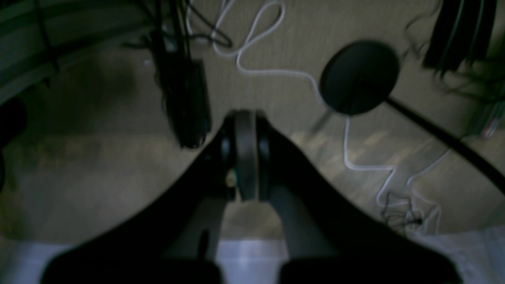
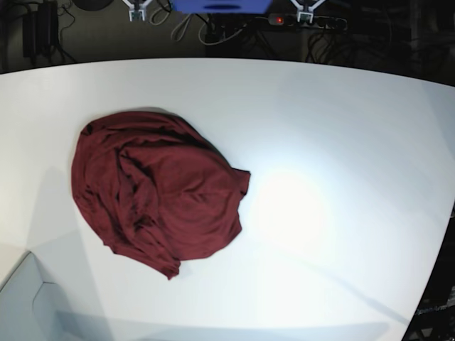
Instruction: Layout the t-shirt on the table in an organized manner, then fold the t-shirt properly
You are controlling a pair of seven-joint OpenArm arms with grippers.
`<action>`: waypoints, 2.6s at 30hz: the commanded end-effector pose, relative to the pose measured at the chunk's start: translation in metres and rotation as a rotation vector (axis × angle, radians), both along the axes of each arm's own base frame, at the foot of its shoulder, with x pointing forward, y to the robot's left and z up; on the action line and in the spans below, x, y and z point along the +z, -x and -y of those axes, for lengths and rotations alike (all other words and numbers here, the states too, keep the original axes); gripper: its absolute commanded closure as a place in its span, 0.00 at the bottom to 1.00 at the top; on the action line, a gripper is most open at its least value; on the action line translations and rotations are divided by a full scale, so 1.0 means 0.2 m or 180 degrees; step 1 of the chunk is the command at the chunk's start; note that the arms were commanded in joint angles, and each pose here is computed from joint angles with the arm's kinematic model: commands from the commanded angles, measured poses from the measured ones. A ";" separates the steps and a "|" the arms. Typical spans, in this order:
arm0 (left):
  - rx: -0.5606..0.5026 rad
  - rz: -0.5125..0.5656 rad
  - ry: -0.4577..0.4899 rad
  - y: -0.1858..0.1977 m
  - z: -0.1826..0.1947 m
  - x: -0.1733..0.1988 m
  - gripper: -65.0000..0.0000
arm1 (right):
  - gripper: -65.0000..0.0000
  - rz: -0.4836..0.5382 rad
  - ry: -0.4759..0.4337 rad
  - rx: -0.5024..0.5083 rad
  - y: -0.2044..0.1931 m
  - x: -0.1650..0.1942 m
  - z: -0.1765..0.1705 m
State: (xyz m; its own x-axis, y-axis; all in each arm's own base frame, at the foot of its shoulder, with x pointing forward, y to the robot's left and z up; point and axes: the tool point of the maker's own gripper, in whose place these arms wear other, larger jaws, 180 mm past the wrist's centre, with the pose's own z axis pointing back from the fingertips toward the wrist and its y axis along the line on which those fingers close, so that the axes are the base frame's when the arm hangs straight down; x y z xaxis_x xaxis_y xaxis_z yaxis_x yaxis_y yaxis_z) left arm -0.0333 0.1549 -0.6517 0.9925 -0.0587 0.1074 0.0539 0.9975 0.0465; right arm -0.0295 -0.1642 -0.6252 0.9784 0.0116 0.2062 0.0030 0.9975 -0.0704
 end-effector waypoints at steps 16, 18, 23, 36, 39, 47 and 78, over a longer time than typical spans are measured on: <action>-0.0148 0.1903 0.0287 -0.51 0.16 0.78 1.00 | 1.00 0.1046 0.0118 0.0313 -0.36 0.68 0.07; -0.0156 0.2120 0.0328 -0.59 0.18 0.90 1.00 | 1.00 0.1265 0.0117 0.0362 -0.46 0.81 0.05; -0.0156 0.2669 0.0390 -0.78 0.21 1.19 1.00 | 1.00 0.1721 0.0096 0.0417 -0.69 1.09 0.00; -0.0083 0.3696 0.0471 -1.41 0.26 1.62 0.99 | 1.00 0.2211 0.0079 0.0440 -0.93 1.31 -0.04; 0.0109 0.3573 0.0654 -1.56 0.29 1.64 0.90 | 1.00 0.2211 0.0079 0.0440 -0.94 1.31 -0.04; 0.0382 0.3005 0.1241 -1.83 0.40 1.49 0.41 | 1.00 0.2213 0.0110 0.0436 -0.94 1.31 -0.02; -0.0001 0.2490 0.1270 -1.94 0.67 1.03 0.79 | 1.00 0.2211 0.0299 0.0406 -0.94 1.32 0.09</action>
